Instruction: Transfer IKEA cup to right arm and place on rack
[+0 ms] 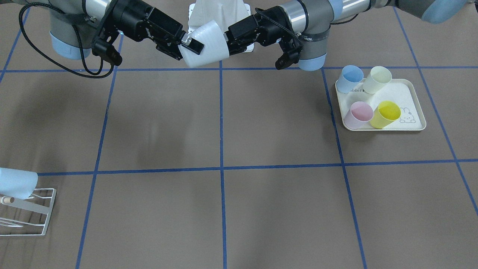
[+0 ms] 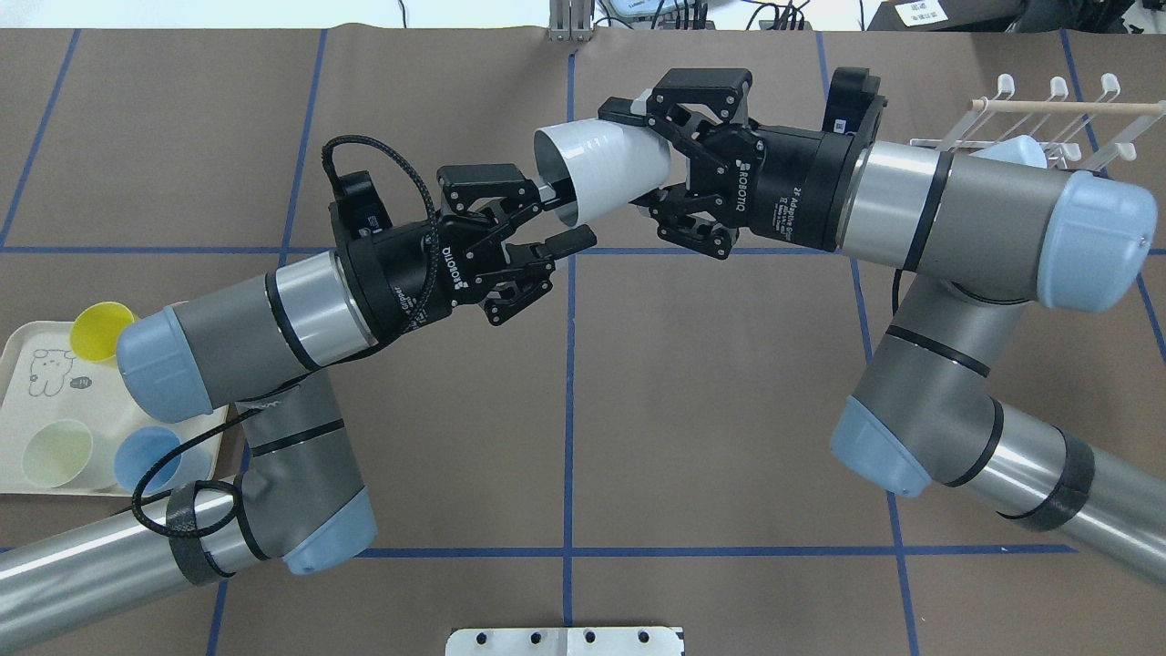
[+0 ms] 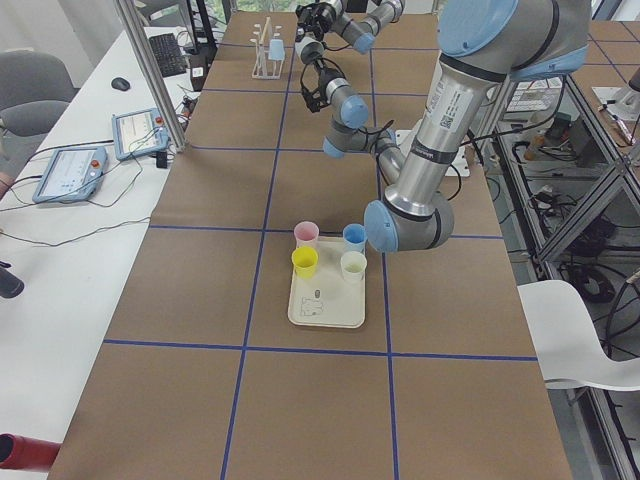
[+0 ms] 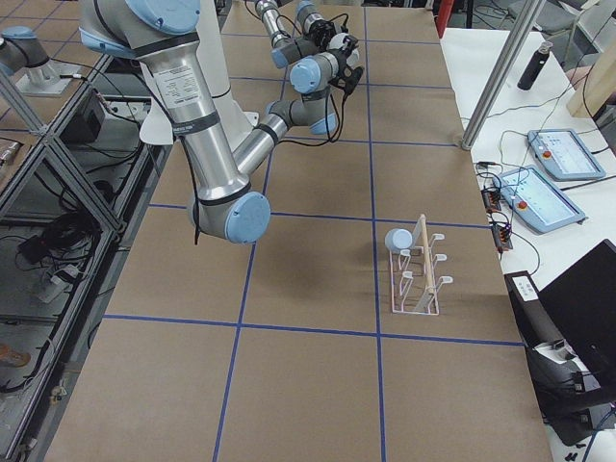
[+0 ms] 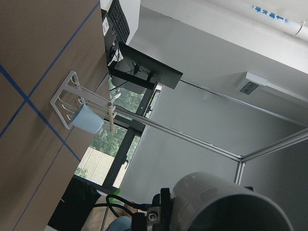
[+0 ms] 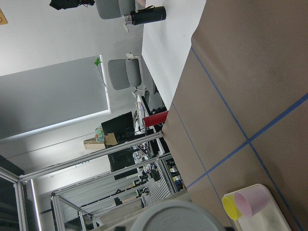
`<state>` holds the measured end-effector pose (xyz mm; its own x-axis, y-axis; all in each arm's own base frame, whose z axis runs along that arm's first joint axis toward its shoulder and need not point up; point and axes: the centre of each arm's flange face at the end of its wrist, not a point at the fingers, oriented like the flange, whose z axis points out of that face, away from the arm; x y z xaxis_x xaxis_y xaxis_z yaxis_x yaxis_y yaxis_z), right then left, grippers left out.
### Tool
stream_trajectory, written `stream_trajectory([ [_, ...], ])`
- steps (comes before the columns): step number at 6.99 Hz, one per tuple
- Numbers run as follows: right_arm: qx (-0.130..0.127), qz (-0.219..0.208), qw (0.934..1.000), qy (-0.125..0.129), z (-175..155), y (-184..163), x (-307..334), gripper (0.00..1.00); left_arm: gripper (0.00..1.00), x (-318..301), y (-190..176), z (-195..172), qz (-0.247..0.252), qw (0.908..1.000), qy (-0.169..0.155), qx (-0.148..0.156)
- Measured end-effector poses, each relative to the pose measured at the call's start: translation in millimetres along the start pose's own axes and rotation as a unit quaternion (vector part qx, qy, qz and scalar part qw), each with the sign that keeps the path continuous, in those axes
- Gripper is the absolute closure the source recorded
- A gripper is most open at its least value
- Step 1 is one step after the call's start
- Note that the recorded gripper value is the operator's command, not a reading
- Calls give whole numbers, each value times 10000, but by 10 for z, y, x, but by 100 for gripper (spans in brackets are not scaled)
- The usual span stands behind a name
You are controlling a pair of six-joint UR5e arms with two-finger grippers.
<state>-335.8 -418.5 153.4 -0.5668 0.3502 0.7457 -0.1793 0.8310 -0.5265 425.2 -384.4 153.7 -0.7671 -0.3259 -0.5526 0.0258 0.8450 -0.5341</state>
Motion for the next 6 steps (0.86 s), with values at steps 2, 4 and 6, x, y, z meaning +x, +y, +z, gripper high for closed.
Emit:
stream_trajectory([
  [2, 238, -543, 9980, 196, -184, -301, -60, 72, 2, -83, -178, -170, 305, 9993, -149, 158],
  [4, 685, -1729, 9774, 1000, -706, -985, -23, 73, 2, -160, -414, -364, 959, 9940, -363, 368],
  [6, 1208, -2757, 9361, 1818, -1465, -1649, 190, 73, 2, -138, -760, -461, 1418, 9863, -520, 664],
])
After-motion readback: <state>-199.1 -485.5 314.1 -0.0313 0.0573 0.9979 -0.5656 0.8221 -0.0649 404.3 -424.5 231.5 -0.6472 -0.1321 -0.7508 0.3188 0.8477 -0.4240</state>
